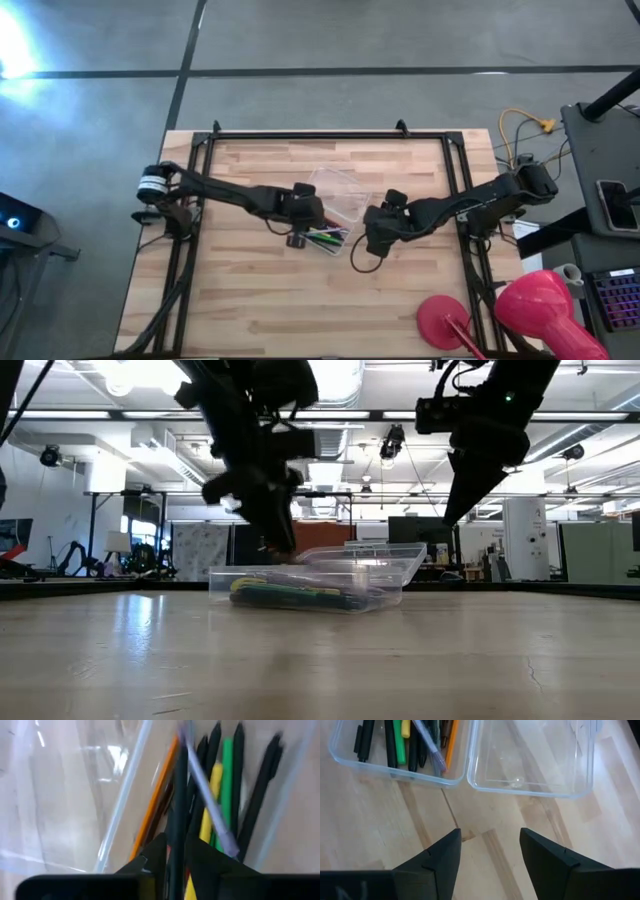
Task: Pick & place school supplies into a supply box
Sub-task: Put the black pen into the transparent case, then close the transparent case
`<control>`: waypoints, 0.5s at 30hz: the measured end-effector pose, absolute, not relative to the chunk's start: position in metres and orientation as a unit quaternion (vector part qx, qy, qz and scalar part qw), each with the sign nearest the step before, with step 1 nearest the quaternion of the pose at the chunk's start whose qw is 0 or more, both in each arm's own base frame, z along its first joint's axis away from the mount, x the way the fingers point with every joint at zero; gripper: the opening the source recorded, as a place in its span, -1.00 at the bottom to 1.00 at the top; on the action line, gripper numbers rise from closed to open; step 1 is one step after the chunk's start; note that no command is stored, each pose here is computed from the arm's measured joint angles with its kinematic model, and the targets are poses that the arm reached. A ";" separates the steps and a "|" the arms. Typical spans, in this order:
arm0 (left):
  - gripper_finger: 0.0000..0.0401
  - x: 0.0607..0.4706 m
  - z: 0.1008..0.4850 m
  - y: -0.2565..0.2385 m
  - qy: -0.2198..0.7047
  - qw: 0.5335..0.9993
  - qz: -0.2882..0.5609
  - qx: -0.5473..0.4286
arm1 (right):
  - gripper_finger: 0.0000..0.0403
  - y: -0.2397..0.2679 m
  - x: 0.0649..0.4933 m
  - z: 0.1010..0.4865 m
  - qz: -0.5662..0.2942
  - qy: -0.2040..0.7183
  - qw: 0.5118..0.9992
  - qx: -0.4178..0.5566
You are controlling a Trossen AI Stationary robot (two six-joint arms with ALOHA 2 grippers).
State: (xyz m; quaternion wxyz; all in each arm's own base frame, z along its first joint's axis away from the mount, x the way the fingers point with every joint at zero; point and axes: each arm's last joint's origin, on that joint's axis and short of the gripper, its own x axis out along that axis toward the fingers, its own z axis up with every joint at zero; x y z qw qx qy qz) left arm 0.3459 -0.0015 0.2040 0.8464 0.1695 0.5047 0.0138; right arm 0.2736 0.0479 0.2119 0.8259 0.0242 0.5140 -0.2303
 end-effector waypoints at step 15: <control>-0.49 0.304 0.271 -0.002 0.439 0.881 0.167 -0.056 | -0.04 0.021 0.279 0.215 -0.250 0.502 0.814 0.153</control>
